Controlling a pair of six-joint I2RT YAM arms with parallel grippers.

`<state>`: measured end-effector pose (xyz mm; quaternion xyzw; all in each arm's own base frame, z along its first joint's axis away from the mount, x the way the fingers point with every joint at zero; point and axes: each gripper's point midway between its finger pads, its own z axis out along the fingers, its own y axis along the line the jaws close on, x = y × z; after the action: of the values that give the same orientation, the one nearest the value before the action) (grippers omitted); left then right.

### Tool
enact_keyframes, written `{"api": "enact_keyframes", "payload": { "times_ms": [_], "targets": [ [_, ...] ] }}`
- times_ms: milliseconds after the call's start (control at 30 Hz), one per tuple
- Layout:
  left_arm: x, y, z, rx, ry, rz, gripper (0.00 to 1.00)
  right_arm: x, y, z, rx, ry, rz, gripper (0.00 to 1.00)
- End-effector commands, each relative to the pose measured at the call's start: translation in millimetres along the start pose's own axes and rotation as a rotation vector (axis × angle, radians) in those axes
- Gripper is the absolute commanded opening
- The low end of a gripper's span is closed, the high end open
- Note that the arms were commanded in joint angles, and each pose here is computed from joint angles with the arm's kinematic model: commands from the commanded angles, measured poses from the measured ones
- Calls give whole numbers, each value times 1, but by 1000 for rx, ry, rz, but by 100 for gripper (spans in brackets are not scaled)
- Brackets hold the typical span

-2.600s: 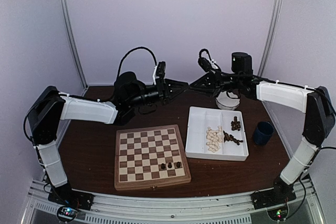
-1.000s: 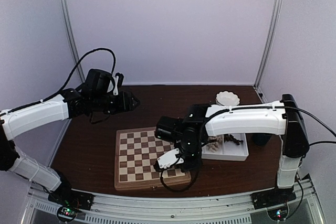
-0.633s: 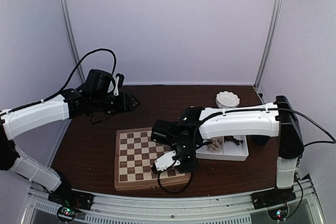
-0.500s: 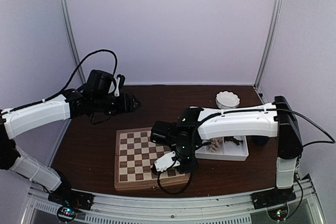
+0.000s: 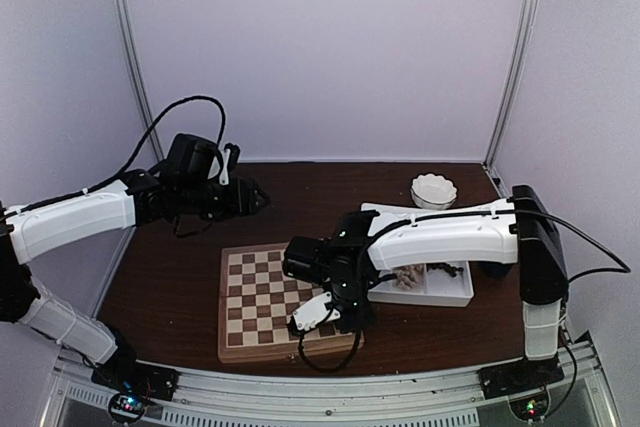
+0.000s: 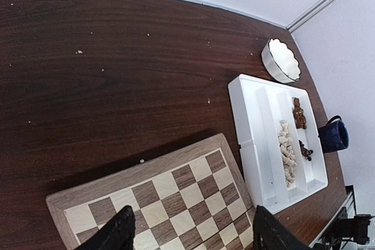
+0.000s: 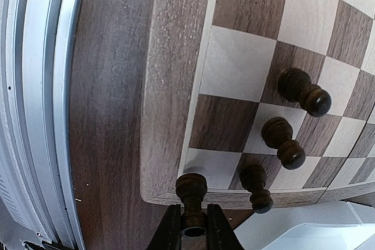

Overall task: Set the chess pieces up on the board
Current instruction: Place the rook at a8.

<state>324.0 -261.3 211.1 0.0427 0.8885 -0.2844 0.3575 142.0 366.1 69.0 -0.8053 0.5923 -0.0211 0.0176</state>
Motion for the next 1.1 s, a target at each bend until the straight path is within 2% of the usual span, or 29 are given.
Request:
{"api": "enact_keyframes", "payload": {
  "times_ms": [0,567,1067],
  "targets": [
    [-1,-2,5,25,-11,7,69,-4,-6,0,29,8,-2,8],
    [3,-1,3,34,-6,0,69,-7,-12,7,44,25,14,12],
    [4,-2,2,41,-5,-1,69,-5,-10,-2,55,26,15,25]
  ]
}}
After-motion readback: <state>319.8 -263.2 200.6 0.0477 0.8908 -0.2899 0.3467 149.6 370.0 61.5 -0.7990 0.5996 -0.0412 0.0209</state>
